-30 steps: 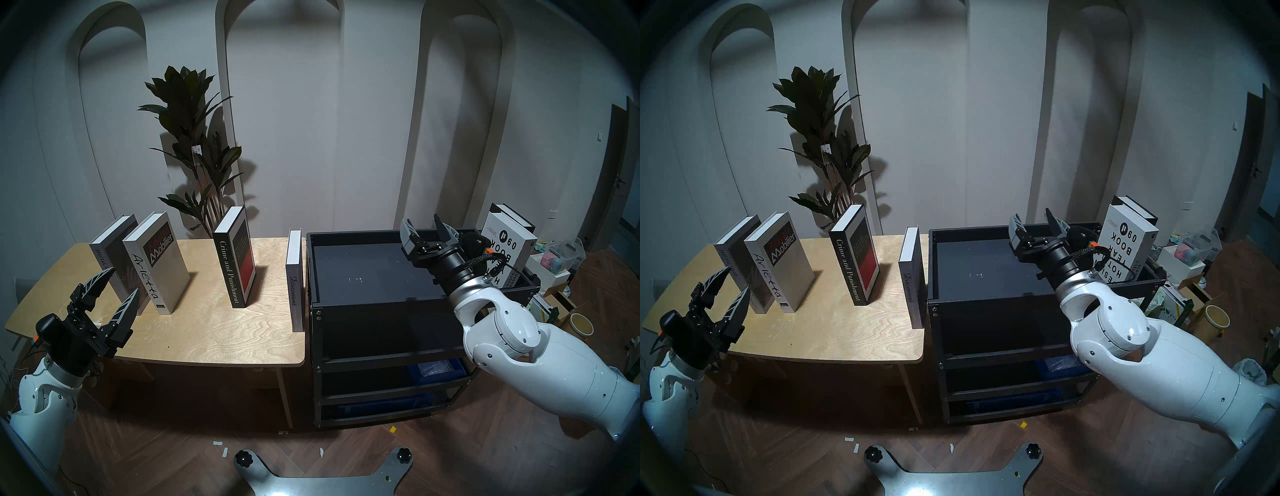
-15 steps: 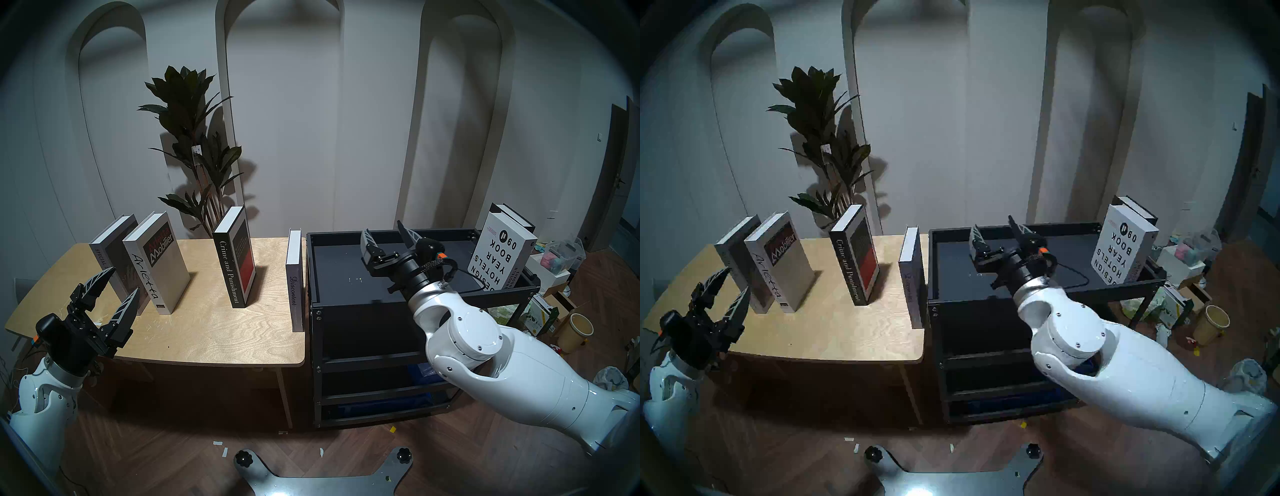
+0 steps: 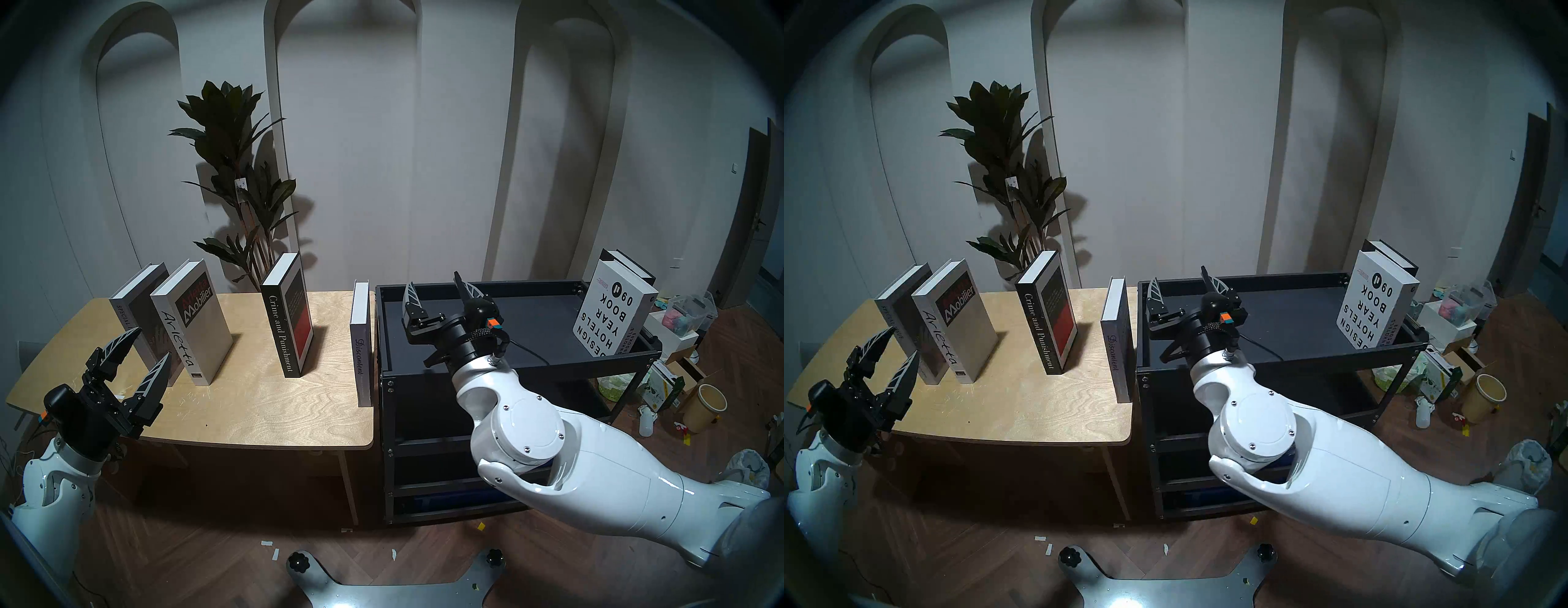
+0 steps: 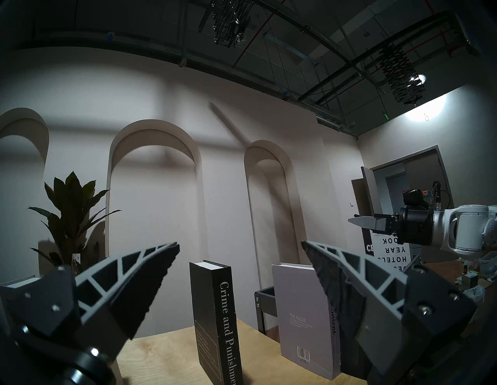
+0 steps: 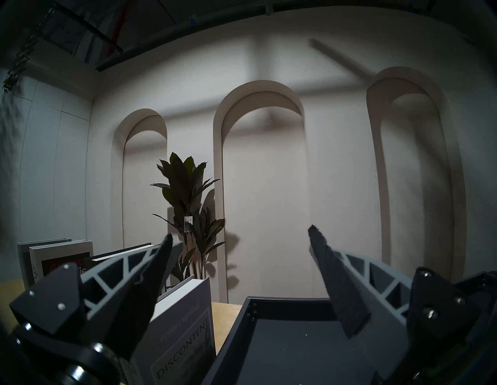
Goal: Move the books from the display table onto the shelf, standing them upright with spines facing out and tallest at one end
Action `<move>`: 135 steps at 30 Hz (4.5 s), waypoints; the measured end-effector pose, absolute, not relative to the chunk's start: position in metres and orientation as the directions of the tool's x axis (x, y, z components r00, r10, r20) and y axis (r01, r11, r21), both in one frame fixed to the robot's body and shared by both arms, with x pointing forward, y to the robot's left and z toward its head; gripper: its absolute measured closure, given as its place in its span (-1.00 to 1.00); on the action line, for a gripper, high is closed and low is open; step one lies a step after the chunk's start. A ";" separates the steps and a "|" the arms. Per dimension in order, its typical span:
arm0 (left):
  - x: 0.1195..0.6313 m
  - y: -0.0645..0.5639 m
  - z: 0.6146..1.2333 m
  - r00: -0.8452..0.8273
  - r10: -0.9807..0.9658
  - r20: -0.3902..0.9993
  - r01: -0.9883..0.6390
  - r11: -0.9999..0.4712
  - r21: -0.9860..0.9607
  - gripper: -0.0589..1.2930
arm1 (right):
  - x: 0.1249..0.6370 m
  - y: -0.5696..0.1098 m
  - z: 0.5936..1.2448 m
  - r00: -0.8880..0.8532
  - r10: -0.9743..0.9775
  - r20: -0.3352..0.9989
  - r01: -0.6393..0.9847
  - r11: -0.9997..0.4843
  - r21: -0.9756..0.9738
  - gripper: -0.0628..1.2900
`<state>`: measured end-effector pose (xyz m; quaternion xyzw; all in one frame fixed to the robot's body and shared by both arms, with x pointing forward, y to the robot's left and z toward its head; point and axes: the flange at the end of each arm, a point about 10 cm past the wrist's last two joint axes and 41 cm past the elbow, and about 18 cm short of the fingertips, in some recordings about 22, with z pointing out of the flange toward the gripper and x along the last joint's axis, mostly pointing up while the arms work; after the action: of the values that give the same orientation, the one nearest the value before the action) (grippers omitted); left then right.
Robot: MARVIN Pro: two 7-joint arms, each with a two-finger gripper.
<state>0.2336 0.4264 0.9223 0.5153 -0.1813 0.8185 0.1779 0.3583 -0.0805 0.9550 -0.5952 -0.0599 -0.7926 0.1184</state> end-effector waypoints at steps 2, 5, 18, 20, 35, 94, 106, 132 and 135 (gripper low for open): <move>0.234 0.426 0.922 -0.406 0.104 0.908 -0.478 -0.871 -0.114 -0.95 | 0.358 -0.075 0.956 -0.278 -0.113 0.954 0.241 -0.969 -0.045 -0.90; 0.234 0.426 0.922 -0.406 0.104 0.908 -0.478 -0.871 -0.114 -0.95 | 0.356 -0.067 0.958 -0.302 -0.105 0.948 0.207 -0.977 -0.042 -0.90; 0.234 0.426 0.923 -0.406 0.104 0.908 -0.478 -0.871 -0.114 -0.95 | 0.347 -0.026 0.937 -0.336 -0.054 0.940 0.116 -0.993 -0.016 -0.90; 0.234 0.426 0.923 -0.407 0.104 0.908 -0.478 -0.871 -0.115 -0.95 | 0.347 -0.020 0.934 -0.333 -0.051 0.942 0.111 -0.994 -0.014 -0.90; 0.233 0.426 0.923 -0.407 0.104 0.908 -0.478 -0.871 -0.115 -0.95 | 0.356 0.012 0.920 -0.326 -0.049 0.944 0.101 -0.995 -0.017 -0.90; 0.233 0.426 0.922 -0.404 0.103 0.909 -0.478 -0.871 -0.113 -0.95 | 0.404 0.072 0.864 -0.235 0.012 0.972 0.080 -0.996 0.032 -0.90; 0.233 0.426 0.922 -0.404 0.103 0.909 -0.478 -0.871 -0.114 -0.95 | 0.406 0.075 0.863 -0.235 -0.001 0.972 0.059 -0.998 0.014 -0.90; 0.233 0.426 0.922 -0.404 0.103 0.909 -0.477 -0.871 -0.114 -0.95 | 0.404 0.056 0.879 -0.270 -0.068 0.961 0.050 -0.997 -0.056 0.36; 0.233 0.426 0.922 -0.404 0.103 0.909 -0.477 -0.871 -0.113 -0.95 | 0.406 0.056 0.892 -0.290 -0.090 0.953 0.067 -0.995 -0.073 0.36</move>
<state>0.2327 0.4263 0.9222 0.5161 -0.1813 0.8181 0.1774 0.4065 0.0562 0.8918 -0.5937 0.0094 -0.8031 0.0488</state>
